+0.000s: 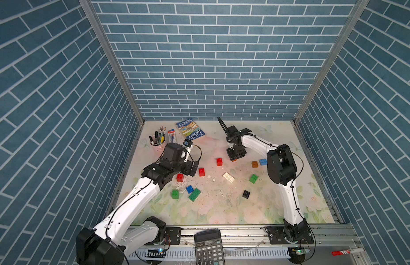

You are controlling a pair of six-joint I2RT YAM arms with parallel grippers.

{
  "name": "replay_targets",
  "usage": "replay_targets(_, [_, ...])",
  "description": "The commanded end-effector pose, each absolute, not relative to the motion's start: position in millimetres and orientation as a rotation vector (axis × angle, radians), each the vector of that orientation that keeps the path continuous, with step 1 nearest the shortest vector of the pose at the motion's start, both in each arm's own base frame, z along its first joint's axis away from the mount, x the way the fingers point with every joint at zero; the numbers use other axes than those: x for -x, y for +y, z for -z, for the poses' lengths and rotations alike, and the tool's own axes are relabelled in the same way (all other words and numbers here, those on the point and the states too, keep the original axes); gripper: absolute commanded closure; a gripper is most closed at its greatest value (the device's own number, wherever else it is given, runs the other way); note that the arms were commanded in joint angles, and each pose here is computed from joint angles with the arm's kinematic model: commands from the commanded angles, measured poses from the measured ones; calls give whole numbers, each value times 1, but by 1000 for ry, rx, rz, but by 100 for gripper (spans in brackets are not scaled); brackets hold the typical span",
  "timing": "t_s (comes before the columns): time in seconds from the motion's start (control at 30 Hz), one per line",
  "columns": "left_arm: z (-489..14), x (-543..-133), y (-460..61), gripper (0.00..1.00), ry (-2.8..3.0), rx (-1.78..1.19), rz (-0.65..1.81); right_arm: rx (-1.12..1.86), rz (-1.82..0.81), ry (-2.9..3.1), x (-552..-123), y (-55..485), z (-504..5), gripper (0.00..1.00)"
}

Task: Assemble the letter r with lego
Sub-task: Pick up the lego brick from the center of the board.

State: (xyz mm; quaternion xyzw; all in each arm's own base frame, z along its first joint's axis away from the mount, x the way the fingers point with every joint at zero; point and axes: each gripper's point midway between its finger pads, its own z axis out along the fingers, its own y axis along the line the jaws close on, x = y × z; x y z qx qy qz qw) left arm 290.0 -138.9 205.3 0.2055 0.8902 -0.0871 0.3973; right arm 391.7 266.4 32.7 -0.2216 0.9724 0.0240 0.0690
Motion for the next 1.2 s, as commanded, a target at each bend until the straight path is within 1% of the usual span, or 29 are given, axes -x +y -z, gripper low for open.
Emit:
replay_targets(0.0, [-199, -285, -132, 1, 2285, -501, 207, 688, -71, 2882, -394, 268, -55, 56])
replay_targets(0.1, [-201, -285, -132, 1, 2281, -500, 206, 687, -73, 2878, -395, 269, -57, 57])
replay_targets(0.23, [-203, -284, -131, 0, 2278, -503, 203, 682, -87, 2872, -397, 271, -60, 54])
replay_targets(0.4, [-203, -284, -131, 0, 2278, -508, 197, 672, -103, 2869, -397, 274, -64, 53])
replay_targets(0.5, [-203, -285, -131, 0, 2278, -513, 192, 670, -98, 2870, -397, 273, -64, 55])
replay_targets(0.6, [-202, -284, -131, 0, 2279, -516, 192, 666, -87, 2877, -397, 272, -63, 61])
replay_targets(0.73, [-199, -283, -131, 0, 2286, -523, 192, 664, -76, 2901, -396, 271, -57, 60])
replay_targets(0.83, [-197, -282, -130, 1, 2289, -523, 192, 655, -66, 2907, -395, 270, -56, 60])
replay_targets(0.87, [-198, -282, -130, 1, 2287, -524, 191, 650, -62, 2907, -395, 270, -57, 63])
replay_targets(0.9, [-197, -281, -130, 0, 2289, -526, 189, 646, -62, 2905, -395, 270, -58, 69])
replay_targets(0.93, [-197, -281, -130, 1, 2290, -524, 188, 637, -56, 2907, -395, 270, -59, 73])
replay_targets(0.97, [-197, -281, -128, 0, 2293, -518, 186, 629, -53, 2910, -395, 270, -61, 73])
replay_targets(1.03, [-195, -280, -129, 0, 2297, -515, 194, 621, -48, 2918, -393, 270, -61, 72])
replay_targets(1.1, [-193, -279, -130, 0, 2298, -512, 210, 607, -48, 2921, -391, 269, -61, 62])
replay_targets(1.13, [-193, -278, -131, 0, 2299, -512, 218, 601, -49, 2921, -391, 269, -61, 59])
replay_targets(1.17, [-192, -277, -132, 0, 2299, -511, 227, 598, -49, 2924, -390, 270, -60, 58])
